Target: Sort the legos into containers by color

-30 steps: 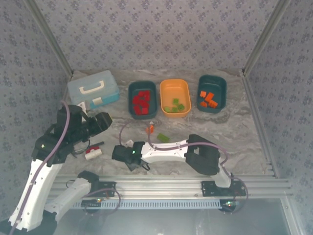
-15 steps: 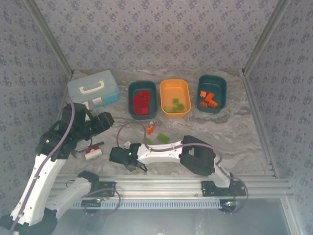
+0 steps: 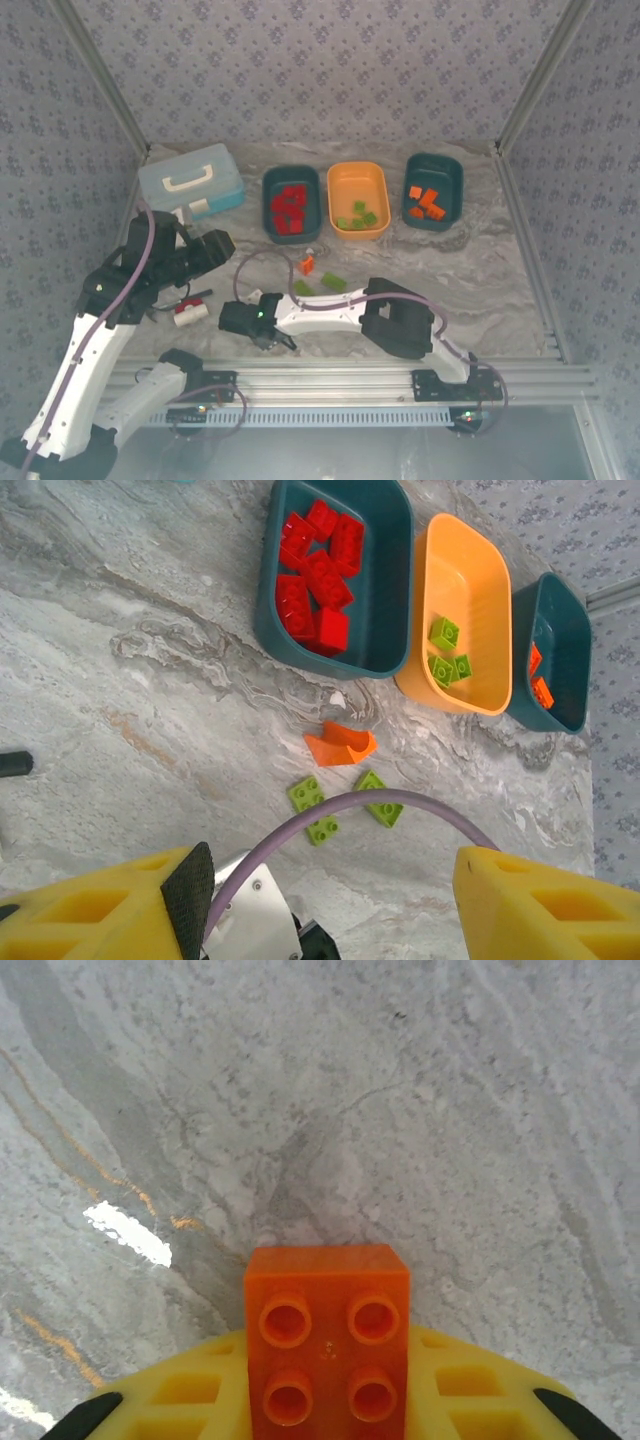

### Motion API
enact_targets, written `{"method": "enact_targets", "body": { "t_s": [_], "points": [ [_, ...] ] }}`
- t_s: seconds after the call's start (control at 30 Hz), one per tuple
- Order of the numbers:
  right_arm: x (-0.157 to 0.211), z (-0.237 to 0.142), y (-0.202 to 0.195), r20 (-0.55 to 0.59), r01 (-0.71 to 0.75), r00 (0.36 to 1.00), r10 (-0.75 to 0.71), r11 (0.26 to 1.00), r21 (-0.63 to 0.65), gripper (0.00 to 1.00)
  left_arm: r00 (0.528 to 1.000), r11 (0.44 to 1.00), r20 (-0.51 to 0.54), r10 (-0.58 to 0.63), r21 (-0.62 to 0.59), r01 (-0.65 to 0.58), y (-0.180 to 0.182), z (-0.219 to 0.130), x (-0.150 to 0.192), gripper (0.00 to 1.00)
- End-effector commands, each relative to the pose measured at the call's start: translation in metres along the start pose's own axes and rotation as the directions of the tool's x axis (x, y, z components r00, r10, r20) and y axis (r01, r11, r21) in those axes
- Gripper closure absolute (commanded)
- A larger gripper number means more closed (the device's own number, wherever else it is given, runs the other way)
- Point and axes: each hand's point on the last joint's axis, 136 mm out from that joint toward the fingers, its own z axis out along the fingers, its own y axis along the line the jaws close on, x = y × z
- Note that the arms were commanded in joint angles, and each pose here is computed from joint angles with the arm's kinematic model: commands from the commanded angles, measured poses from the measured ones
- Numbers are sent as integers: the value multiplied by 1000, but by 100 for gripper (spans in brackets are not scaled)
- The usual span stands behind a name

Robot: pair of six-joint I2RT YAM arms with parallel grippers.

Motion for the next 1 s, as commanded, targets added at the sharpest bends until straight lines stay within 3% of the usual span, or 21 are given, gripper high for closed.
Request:
{"method": "enact_targets", "body": {
  "t_s": [0.0, 0.13, 0.23, 0.4, 0.53, 0.63, 0.83, 0.97],
  "points": [
    [-13, -38, -29, 80, -29, 996, 26, 999, 44, 73, 1000, 998, -21, 2, 59, -1, -11, 2, 4, 33],
    [-33, -97, -100, 197, -149, 971, 133, 986, 68, 73, 996, 996, -79, 28, 89, -21, -22, 14, 19, 33],
    [-39, -128, -188, 254, -308, 925, 282, 949, 68, 72, 989, 993, -127, 74, 106, -61, -34, 34, 40, 33],
    [-36, -142, -341, 332, -595, 768, 547, 802, 55, 71, 974, 987, -186, 127, 123, -106, -56, 71, 71, 34],
    [-39, -131, -447, 386, -774, 588, 711, 634, 11, 71, 966, 982, -212, 146, 146, -117, -73, 95, 87, 34],
    [-48, -108, -502, 386, -839, 507, 771, 545, 14, 71, 959, 979, -228, 170, 149, -139, -82, 106, 96, 34],
    [-58, -55, -582, 381, -927, 344, 858, 374, -3, 70, 948, 980, -261, 184, 127, -155, -80, 121, 112, 34],
    [-67, -24, -614, 360, -950, 259, 896, 304, -76, 69, 944, 982, -280, 175, 117, -148, -75, 129, 121, 34]
  ]
}}
